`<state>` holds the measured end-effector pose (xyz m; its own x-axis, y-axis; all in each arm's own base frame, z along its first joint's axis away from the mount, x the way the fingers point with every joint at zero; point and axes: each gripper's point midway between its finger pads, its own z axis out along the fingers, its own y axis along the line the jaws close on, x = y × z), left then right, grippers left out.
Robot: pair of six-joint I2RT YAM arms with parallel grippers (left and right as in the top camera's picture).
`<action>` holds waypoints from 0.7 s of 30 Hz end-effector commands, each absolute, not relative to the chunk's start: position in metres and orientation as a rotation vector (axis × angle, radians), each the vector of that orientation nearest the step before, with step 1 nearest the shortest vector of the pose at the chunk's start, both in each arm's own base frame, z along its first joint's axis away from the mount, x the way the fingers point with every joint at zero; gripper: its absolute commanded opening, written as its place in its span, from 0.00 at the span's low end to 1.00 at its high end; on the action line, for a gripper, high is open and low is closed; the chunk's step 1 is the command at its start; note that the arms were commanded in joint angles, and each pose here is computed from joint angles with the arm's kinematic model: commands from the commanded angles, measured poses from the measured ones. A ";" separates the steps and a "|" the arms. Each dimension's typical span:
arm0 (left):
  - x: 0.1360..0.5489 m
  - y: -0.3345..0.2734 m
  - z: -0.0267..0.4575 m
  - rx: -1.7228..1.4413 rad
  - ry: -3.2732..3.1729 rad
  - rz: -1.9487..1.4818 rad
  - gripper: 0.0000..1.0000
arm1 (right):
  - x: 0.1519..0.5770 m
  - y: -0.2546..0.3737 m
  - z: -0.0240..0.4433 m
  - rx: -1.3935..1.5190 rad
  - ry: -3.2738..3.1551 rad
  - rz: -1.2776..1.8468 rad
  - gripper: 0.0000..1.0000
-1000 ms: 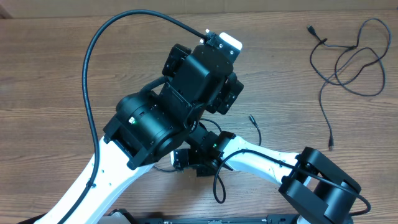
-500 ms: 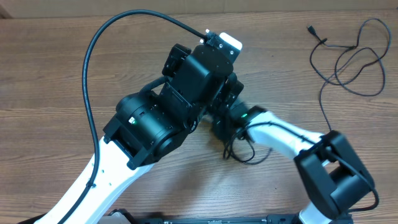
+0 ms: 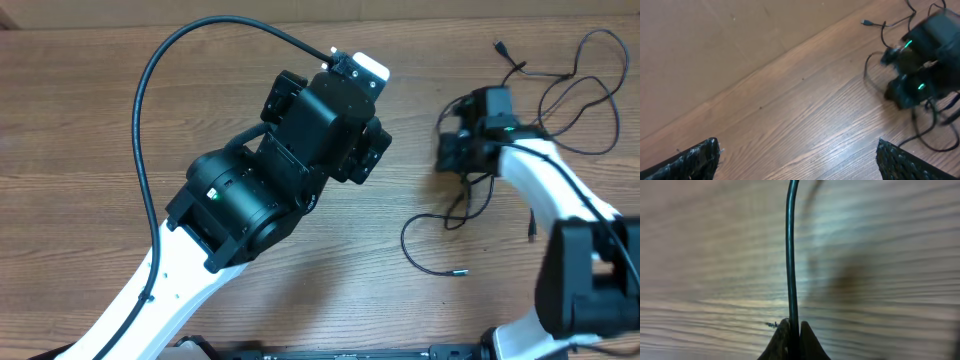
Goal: Untangle cables
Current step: 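Pull the right gripper with the cable rightward to the pile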
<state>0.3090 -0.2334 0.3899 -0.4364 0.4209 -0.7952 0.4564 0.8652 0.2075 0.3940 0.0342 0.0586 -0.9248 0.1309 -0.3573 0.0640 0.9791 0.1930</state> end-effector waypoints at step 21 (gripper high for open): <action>0.312 -0.231 0.396 0.595 2.077 -0.052 1.00 | 0.390 -0.240 0.235 1.031 1.863 0.144 0.04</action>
<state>0.3090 -0.2334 0.3899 -0.4364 0.4209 -0.7952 0.4564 0.8652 0.2075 0.3966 -0.2167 0.2131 -0.2611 0.7049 -0.6595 0.5850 0.6590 0.4728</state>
